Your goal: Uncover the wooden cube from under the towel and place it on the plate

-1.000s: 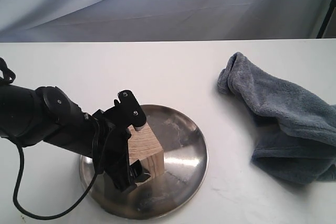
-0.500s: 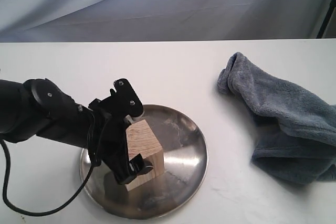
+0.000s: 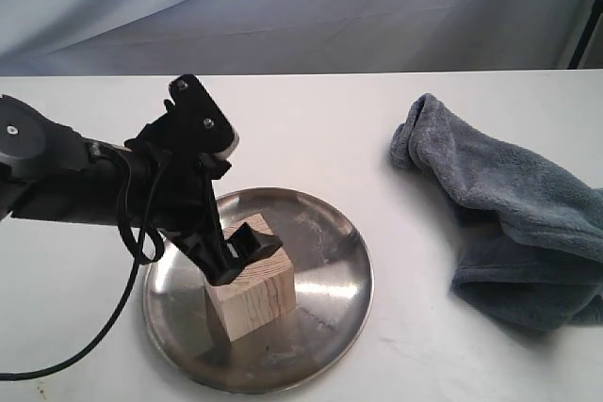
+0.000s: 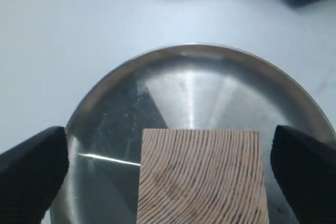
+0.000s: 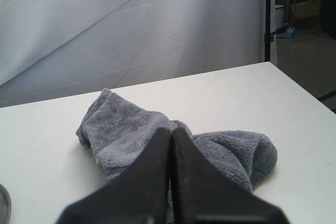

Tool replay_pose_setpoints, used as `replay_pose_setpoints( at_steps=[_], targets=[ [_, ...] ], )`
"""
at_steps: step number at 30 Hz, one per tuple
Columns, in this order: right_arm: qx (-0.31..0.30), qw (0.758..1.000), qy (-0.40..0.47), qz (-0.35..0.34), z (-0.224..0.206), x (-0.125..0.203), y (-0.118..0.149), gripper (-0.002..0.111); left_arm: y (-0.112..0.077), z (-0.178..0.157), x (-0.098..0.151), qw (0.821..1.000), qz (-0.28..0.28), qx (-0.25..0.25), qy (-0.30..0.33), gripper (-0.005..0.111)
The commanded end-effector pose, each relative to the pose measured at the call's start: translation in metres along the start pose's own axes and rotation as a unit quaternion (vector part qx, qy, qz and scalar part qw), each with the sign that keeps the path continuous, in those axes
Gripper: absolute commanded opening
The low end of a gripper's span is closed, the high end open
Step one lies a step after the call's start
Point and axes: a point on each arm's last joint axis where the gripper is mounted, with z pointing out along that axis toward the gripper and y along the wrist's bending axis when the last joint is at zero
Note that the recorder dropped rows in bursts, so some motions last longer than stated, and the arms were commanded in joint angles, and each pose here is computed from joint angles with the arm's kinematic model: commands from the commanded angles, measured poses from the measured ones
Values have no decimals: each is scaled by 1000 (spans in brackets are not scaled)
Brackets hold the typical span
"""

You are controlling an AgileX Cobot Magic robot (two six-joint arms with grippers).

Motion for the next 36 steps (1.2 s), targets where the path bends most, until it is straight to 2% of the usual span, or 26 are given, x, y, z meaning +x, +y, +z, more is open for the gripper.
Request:
replay_pose_setpoints(
  at_steps=[1, 9, 11, 13, 20, 21, 25, 29, 31, 33, 36],
  targets=[
    [-1, 1000, 0, -3, 0, 1, 0, 0, 6, -14, -9, 997, -52, -43, -34, 104],
    [-1, 1000, 0, -3, 0, 1, 0, 0, 28, -31, -19, 975, -110, -168, -92, 104],
    [-1, 1000, 0, -3, 0, 1, 0, 0, 33, -33, -20, 968, -126, -192, -103, 99],
    [-1, 1000, 0, -3, 0, 1, 0, 0, 36, -34, -20, 962, -136, -208, -111, 86],
    [-1, 1000, 0, -3, 0, 1, 0, 0, 37, -35, -20, 960, -137, -218, -114, 7],
    [-1, 1000, 0, -3, 0, 1, 0, 0, 37, -35, -20, 960, -134, -218, -114, 0],
    [-1, 1000, 0, -3, 0, 1, 0, 0, 37, -35, -20, 961, -125, -218, -112, 0],
    [-1, 1000, 0, -3, 0, 1, 0, 0, 33, -33, -20, 974, -52, -202, -89, 0],
    [-1, 1000, 0, -3, 0, 1, 0, 0, 27, -29, -18, 983, -19, -168, -74, 0],
    [-1, 1000, 0, -3, 0, 1, 0, 0, 16, -25, -16, 993, 21, -107, -54, 0],
    [-1, 1000, 0, -3, 0, 1, 0, 0, 0, -23, -8, 994, 104, -19, -15, 0]
  ],
)
